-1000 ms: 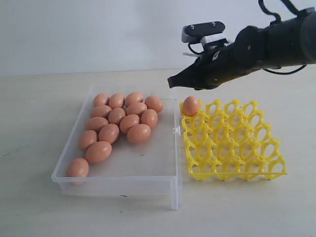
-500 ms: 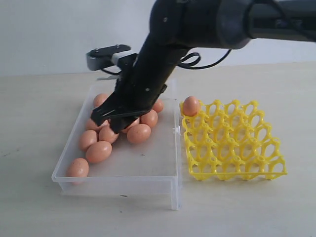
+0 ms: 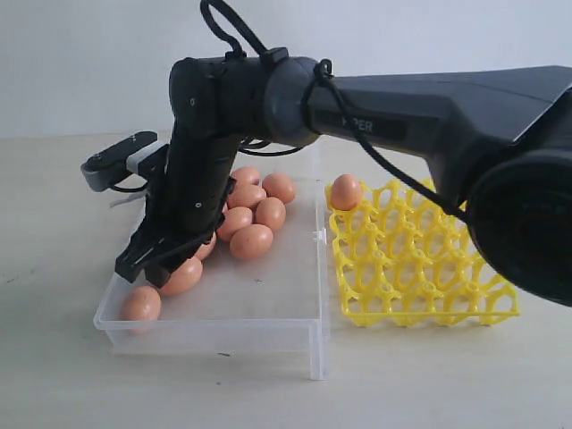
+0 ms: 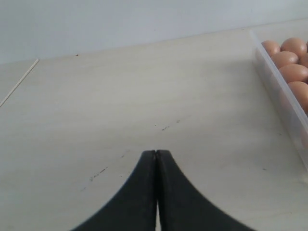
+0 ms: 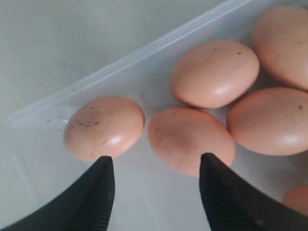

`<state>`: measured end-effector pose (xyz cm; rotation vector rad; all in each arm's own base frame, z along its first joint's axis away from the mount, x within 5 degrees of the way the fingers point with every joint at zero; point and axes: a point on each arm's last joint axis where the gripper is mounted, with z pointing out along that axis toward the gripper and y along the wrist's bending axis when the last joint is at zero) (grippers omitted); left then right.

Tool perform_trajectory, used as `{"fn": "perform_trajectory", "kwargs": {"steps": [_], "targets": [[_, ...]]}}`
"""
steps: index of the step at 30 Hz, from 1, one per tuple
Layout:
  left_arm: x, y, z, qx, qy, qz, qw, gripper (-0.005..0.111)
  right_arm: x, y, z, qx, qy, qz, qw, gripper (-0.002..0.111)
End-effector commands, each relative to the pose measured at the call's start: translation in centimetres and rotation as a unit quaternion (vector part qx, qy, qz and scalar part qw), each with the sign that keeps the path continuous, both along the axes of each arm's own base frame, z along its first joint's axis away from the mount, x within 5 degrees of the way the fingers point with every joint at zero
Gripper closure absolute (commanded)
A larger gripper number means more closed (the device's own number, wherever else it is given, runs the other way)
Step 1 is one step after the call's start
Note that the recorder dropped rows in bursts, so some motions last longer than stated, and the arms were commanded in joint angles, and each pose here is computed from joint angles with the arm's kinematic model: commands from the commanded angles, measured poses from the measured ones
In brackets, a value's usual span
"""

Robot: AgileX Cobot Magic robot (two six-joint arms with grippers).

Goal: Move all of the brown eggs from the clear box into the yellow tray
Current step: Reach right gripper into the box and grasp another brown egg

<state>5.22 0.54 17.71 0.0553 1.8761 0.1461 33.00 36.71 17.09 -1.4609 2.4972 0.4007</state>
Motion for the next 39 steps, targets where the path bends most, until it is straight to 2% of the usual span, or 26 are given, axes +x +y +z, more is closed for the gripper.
{"fn": "perform_trajectory", "kwargs": {"steps": [1, 11, 18, 30, 33, 37, 39], "targets": [[0.0, 0.0, 0.2, -0.003, -0.006, -0.003, 1.0, 0.107, 0.5, 0.5, -0.7, -0.021, -0.05, 0.053, 0.997, 0.055], [0.0, 0.0, 0.2, -0.003, -0.006, -0.003, 1.0, 0.107, -0.4, 1.8, -0.9, -0.021, -0.107, 0.16, 0.981, 0.055], [0.0, 0.0, 0.2, -0.003, -0.006, -0.003, 1.0, 0.107, -0.1, 2.1, -2.0, -0.019, -0.112, 0.163, 0.98, 0.055], [0.0, 0.0, 0.2, -0.003, -0.006, -0.003, 1.0, 0.107, -1.1, 2.5, -6.0, -0.043, -0.058, 0.161, 0.984, 0.057], [0.0, 0.0, 0.2, -0.003, -0.006, -0.003, 1.0, 0.107, -1.3, 2.4, -6.2, -0.054, -0.043, 0.164, 0.984, 0.07], [0.0, 0.0, 0.2, -0.003, -0.006, -0.003, 1.0, 0.107, -1.6, 1.9, -6.3, -0.078, -0.024, 0.163, 0.983, 0.107], [0.0, 0.0, 0.2, -0.003, -0.006, -0.003, 1.0, 0.107, -1.6, 1.6, -6.4, -0.092, -0.014, 0.149, 0.984, 0.108]]}}
